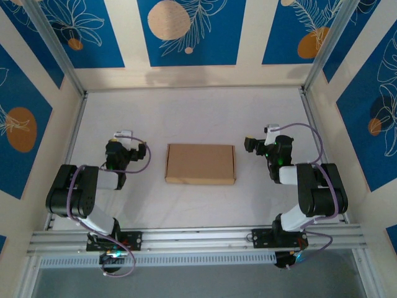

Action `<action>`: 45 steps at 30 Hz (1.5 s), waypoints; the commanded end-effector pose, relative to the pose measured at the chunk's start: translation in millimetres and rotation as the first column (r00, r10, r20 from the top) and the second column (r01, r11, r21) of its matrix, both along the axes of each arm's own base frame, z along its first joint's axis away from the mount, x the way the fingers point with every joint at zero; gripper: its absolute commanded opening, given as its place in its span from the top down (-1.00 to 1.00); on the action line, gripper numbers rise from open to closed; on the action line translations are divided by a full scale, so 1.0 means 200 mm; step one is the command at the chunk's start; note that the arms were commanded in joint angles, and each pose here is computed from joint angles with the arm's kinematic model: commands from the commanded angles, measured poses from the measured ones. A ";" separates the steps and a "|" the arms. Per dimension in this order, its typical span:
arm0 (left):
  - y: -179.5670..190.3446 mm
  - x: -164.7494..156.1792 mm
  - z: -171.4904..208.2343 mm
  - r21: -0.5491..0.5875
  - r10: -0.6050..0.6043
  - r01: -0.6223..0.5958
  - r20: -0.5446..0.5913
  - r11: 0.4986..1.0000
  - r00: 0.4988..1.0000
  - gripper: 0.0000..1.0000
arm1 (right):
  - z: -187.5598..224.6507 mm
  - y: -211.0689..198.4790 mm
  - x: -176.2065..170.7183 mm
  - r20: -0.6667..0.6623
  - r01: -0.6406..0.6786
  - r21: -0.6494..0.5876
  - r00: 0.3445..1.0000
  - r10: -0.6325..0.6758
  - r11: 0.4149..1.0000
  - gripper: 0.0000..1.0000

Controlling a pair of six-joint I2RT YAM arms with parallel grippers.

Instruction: Fold the paper box

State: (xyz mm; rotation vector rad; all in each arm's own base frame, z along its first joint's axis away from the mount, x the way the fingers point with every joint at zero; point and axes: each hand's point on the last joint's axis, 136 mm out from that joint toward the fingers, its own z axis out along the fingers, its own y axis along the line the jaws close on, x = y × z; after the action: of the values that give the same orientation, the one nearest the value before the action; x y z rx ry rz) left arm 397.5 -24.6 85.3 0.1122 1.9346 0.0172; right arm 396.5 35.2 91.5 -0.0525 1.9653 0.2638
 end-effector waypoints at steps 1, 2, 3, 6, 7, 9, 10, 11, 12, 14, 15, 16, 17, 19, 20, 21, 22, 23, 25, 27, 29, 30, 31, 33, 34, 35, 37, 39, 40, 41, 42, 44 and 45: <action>-0.01 0.00 0.02 0.007 -0.020 0.020 0.015 1.000 1.000 -1.00 | 0.01 -0.01 0.00 0.010 0.007 -0.023 1.000 -0.007 1.000 -0.98; -0.01 0.00 0.02 0.007 -0.022 0.021 0.018 1.000 1.000 -1.00 | 0.01 -0.01 0.00 0.015 0.010 -0.030 1.000 -0.010 1.000 -0.99; -0.01 0.00 0.03 0.007 -0.021 0.021 0.021 1.000 1.000 -1.00 | 0.01 -0.01 0.00 0.016 0.010 -0.029 1.000 -0.010 1.000 -0.98; 0.00 0.00 0.03 0.007 -0.020 0.019 0.024 1.000 1.000 -1.00 | 0.01 -0.01 0.00 0.015 0.010 -0.028 1.000 -0.010 1.000 -0.98; -0.01 0.00 0.03 0.007 -0.020 0.020 0.023 1.000 1.000 -1.00 | 0.01 -0.01 0.00 0.014 0.009 -0.028 1.000 -0.009 1.000 -0.98; -0.01 0.00 0.03 0.007 -0.022 0.021 0.024 1.000 0.999 -1.00 | 0.01 -0.01 0.00 0.012 0.007 -0.025 1.000 -0.007 1.000 -0.99; 0.00 0.00 0.03 0.007 -0.020 0.019 0.023 1.000 1.000 -1.00 | 0.01 -0.01 0.00 0.012 0.005 -0.022 1.000 -0.005 1.000 -0.99; -0.01 -0.01 0.03 0.007 -0.022 0.022 0.023 1.000 1.000 -1.00 | 0.01 -0.01 0.00 0.012 0.006 -0.022 1.000 -0.005 1.000 -0.98; -0.01 0.00 0.03 0.007 -0.021 0.021 0.024 1.000 0.999 -1.00 | 0.01 -0.01 0.00 0.012 0.005 -0.021 1.000 -0.005 1.000 -0.99; -0.01 0.00 0.03 0.007 -0.021 0.021 0.024 1.000 0.999 -1.00 | 0.01 -0.01 0.00 0.011 0.004 -0.022 1.000 -0.004 1.000 -0.99; -0.01 0.00 0.03 0.007 -0.021 0.021 0.024 1.000 0.999 -1.00 | 0.01 -0.01 0.00 0.011 0.005 -0.021 1.000 -0.005 1.000 -0.98; -0.01 0.00 0.03 0.007 -0.020 0.020 0.023 1.000 1.000 -1.00 | 0.01 -0.01 0.00 0.012 0.004 -0.021 1.000 -0.004 1.000 -0.98; -0.01 0.00 0.03 0.007 -0.022 0.022 0.024 1.000 0.999 -1.00 | 0.01 -0.01 0.00 0.014 0.005 -0.022 1.000 -0.005 1.000 -0.98; -0.01 0.00 0.03 0.007 -0.020 0.020 0.022 1.000 1.000 -1.00 | 0.01 -0.01 0.00 0.011 0.006 -0.022 1.000 -0.006 1.000 -0.98; -0.01 0.00 0.03 0.007 -0.021 0.021 0.025 1.000 0.999 -1.00 | 0.01 -0.01 0.00 0.013 0.006 -0.022 1.000 -0.005 1.000 -0.98; -0.01 0.00 0.03 0.007 -0.021 0.021 0.023 1.000 1.000 -1.00 | 0.01 -0.01 0.00 0.012 0.006 -0.022 1.000 -0.005 1.000 -0.98; -0.01 0.00 0.03 0.007 -0.021 0.021 0.023 1.000 1.000 -1.00 | 0.01 -0.01 -0.01 0.011 0.005 -0.022 1.000 -0.005 1.000 -0.98; -0.01 0.00 0.03 0.007 -0.022 0.022 0.024 1.000 0.999 -1.00 | 0.01 -0.01 0.00 0.013 0.005 -0.021 1.000 -0.005 1.000 -0.98; -0.01 0.00 0.03 0.007 -0.020 0.020 0.024 1.000 0.999 -1.00 | 0.01 -0.01 0.00 0.012 0.006 -0.022 1.000 -0.005 1.000 -0.98; -0.01 0.00 0.03 0.007 -0.021 0.021 0.023 1.000 1.000 -1.00 | 0.01 -0.01 0.00 0.011 0.005 -0.021 1.000 -0.005 1.000 -0.98; 0.00 0.00 0.03 0.006 -0.019 0.019 0.024 1.000 1.000 -1.00 | 0.01 -0.01 0.00 0.012 0.005 -0.022 1.000 -0.005 1.000 -0.98; 0.00 0.00 0.03 0.006 -0.020 0.020 0.023 1.000 1.000 -1.00 | 0.01 -0.01 0.00 0.011 0.006 -0.021 1.000 -0.005 1.000 -0.98; -0.01 0.00 0.03 0.007 -0.020 0.020 0.024 1.000 1.000 -1.00 | 0.01 -0.01 0.00 0.012 0.006 -0.021 1.000 -0.006 1.000 -0.98; -0.01 0.00 0.03 0.007 -0.020 0.020 0.024 1.000 0.999 -1.00 | 0.01 -0.01 0.00 0.013 0.006 -0.021 1.000 -0.005 1.000 -0.98; -0.01 0.00 0.03 0.007 -0.021 0.021 0.023 1.000 1.000 -1.00 | 0.01 -0.01 0.00 0.011 0.006 -0.022 1.000 -0.006 1.000 -0.98; -0.01 0.00 0.03 0.007 -0.021 0.021 0.024 1.000 0.999 -1.00 | 0.01 -0.01 0.00 0.012 0.006 -0.021 1.000 -0.006 1.000 -0.98; 0.00 0.00 0.03 0.006 -0.020 0.020 0.023 1.000 1.000 -1.00 | 0.01 -0.01 0.00 0.011 0.005 -0.021 1.000 -0.004 1.000 -0.99; -0.01 0.00 0.03 0.007 -0.022 0.022 0.024 1.000 0.999 -1.00 | 0.01 -0.01 0.00 0.011 0.006 -0.022 1.000 -0.006 1.000 -0.99; -0.01 0.00 0.03 0.007 -0.021 0.021 0.023 1.000 1.000 -1.00 | 0.01 -0.01 0.00 0.012 0.006 -0.022 1.000 -0.005 1.000 -0.99; -0.01 0.00 0.03 0.007 -0.021 0.021 0.024 1.000 0.999 -1.00 | 0.01 -0.01 0.00 0.012 0.005 -0.022 1.000 -0.005 1.000 -0.98; -0.01 0.00 0.03 0.007 -0.021 0.021 0.023 1.000 1.000 -1.00 | 0.01 -0.01 0.00 0.011 0.005 -0.021 1.000 -0.005 1.000 -0.98; -0.01 0.01 0.02 0.001 -0.023 0.023 0.012 1.000 1.000 -1.00 | 0.01 -0.01 0.00 0.013 0.006 -0.022 1.000 -0.005 1.000 -0.98; -0.01 0.01 0.02 0.001 -0.023 0.023 0.009 1.000 1.000 -1.00 | 0.01 -0.01 0.00 0.012 0.006 -0.021 1.000 -0.005 1.000 -0.98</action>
State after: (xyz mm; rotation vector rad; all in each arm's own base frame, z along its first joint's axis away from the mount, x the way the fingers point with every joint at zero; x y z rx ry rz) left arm 396.7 -25.2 84.3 0.1150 1.9371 0.0136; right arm 396.3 34.6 90.6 -0.0528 1.9686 0.2565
